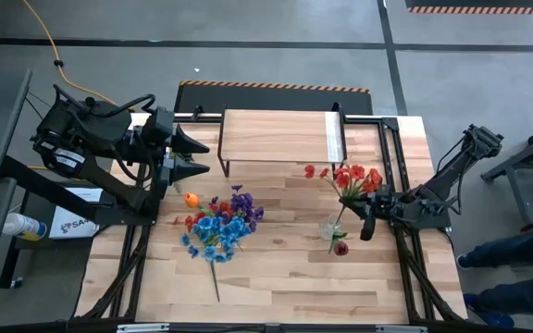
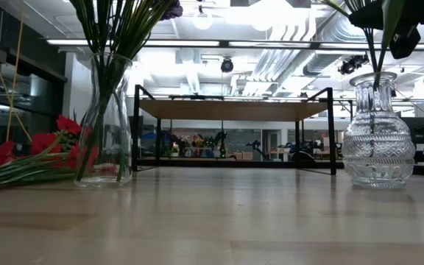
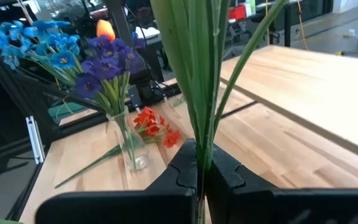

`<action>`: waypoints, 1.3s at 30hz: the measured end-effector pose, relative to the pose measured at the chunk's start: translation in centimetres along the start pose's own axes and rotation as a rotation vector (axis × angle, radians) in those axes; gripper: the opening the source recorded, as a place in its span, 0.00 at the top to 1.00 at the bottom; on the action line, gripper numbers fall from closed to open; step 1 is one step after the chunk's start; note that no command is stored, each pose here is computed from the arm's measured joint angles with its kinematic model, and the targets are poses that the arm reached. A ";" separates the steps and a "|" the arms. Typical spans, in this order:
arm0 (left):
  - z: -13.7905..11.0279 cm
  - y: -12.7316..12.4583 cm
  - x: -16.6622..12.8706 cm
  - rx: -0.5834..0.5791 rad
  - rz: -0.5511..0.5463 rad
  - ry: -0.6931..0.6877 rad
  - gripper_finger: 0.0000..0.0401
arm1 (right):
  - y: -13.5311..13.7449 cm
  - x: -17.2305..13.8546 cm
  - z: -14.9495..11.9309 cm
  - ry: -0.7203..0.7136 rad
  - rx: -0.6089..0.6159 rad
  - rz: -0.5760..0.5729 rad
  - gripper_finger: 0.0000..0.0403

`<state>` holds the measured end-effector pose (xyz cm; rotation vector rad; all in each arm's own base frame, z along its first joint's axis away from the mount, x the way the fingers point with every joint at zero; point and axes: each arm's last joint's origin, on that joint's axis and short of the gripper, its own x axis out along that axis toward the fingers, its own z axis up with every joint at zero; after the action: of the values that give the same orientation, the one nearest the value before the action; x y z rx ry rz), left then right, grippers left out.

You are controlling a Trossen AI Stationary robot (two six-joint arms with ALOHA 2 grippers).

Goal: Pick and place flowers into a vace then onto a shelf
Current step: Put the right red flower into the right transparent flower vase

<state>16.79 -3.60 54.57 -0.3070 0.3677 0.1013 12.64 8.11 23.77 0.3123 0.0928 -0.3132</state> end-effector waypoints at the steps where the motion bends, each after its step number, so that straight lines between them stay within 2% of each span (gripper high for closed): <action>1: 0.0 0.0 0.0 0.000 0.000 0.000 0.34 | 0.0 0.0 -0.1 0.006 0.001 0.000 1.00; 7: 0.0 0.0 0.0 0.000 0.000 0.000 0.34 | -0.1 0.0 -0.3 0.022 0.017 -0.001 0.99; 25: 0.0 0.0 0.0 0.009 0.001 0.001 0.34 | 0.1 0.0 -0.4 0.058 0.025 0.059 0.85; 39: 0.0 0.0 0.0 0.012 0.001 0.001 0.34 | 0.4 -0.1 -0.3 0.097 0.035 0.138 0.67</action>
<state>16.79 -3.59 54.55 -0.2954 0.3697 0.1003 12.68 8.54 23.64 0.3672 0.1605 -0.1630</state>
